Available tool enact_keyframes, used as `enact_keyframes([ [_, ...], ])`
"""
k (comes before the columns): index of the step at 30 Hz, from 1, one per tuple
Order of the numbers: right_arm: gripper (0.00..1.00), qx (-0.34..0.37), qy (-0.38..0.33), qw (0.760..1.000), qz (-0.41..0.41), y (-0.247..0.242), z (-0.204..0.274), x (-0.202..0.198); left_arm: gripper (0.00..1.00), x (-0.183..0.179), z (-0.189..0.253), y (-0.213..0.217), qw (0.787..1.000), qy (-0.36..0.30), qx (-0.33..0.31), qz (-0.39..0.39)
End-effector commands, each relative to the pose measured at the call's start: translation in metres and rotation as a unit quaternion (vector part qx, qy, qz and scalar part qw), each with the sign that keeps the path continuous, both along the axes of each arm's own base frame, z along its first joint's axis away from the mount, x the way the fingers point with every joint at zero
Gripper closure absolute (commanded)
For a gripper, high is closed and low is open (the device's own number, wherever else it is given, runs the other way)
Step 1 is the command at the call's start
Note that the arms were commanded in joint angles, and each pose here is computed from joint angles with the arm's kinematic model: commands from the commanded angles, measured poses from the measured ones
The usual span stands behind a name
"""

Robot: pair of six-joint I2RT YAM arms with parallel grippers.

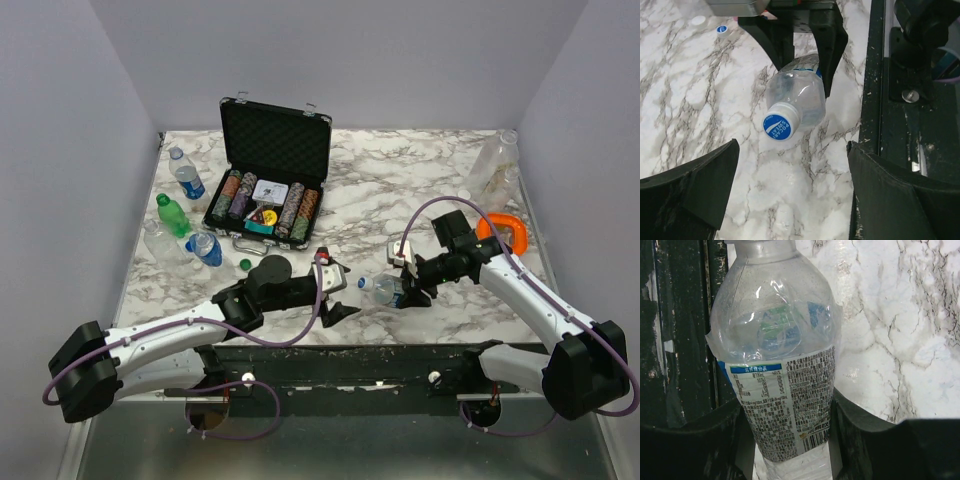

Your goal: Unscrew the bottle caps

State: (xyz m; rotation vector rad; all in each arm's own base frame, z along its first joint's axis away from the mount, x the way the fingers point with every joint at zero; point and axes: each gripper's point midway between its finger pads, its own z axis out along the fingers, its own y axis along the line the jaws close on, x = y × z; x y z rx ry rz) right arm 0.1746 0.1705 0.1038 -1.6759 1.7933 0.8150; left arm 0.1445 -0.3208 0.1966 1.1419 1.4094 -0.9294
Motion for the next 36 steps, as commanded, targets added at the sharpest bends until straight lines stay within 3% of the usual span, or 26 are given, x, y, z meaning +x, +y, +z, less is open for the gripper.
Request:
enact_keyframes([
  [1,0.71,0.008,-0.018,1.0,0.007,0.004,0.007,0.007,0.07,-0.001,0.015,-0.023,0.992,-0.1,0.009,-0.08],
  [16,0.71,0.008,-0.02,1.0,0.008,0.003,0.008,0.006,0.35,0.016,-0.008,-0.04,0.992,-0.073,0.064,-0.084],
  [19,0.71,0.007,-0.021,1.0,0.008,0.003,0.007,0.006,0.46,0.017,-0.011,-0.04,0.992,-0.069,0.068,-0.084],
  [22,0.71,0.007,-0.021,1.0,0.008,0.003,0.008,0.007,0.48,0.018,-0.01,-0.04,0.992,-0.067,0.069,-0.081],
  [26,0.71,0.007,-0.019,1.0,0.009,0.004,0.007,0.006,0.62,0.019,-0.01,-0.039,0.993,-0.059,0.069,-0.078],
  [28,0.71,0.007,-0.02,1.0,0.008,0.003,0.007,0.007,0.81,0.018,-0.009,-0.039,0.994,-0.046,0.065,-0.073],
  [29,0.71,0.007,-0.02,1.0,0.008,0.004,0.007,0.007,0.85,0.018,-0.007,-0.038,0.995,-0.036,0.06,-0.069],
  [33,0.71,0.007,-0.02,1.0,0.008,0.003,0.007,0.007,1.0,0.015,0.004,-0.039,0.998,0.026,0.034,-0.049],
  [36,0.71,0.006,-0.018,1.0,0.008,0.003,0.006,0.006,1.0,0.013,0.013,-0.04,0.994,0.111,0.017,-0.019],
])
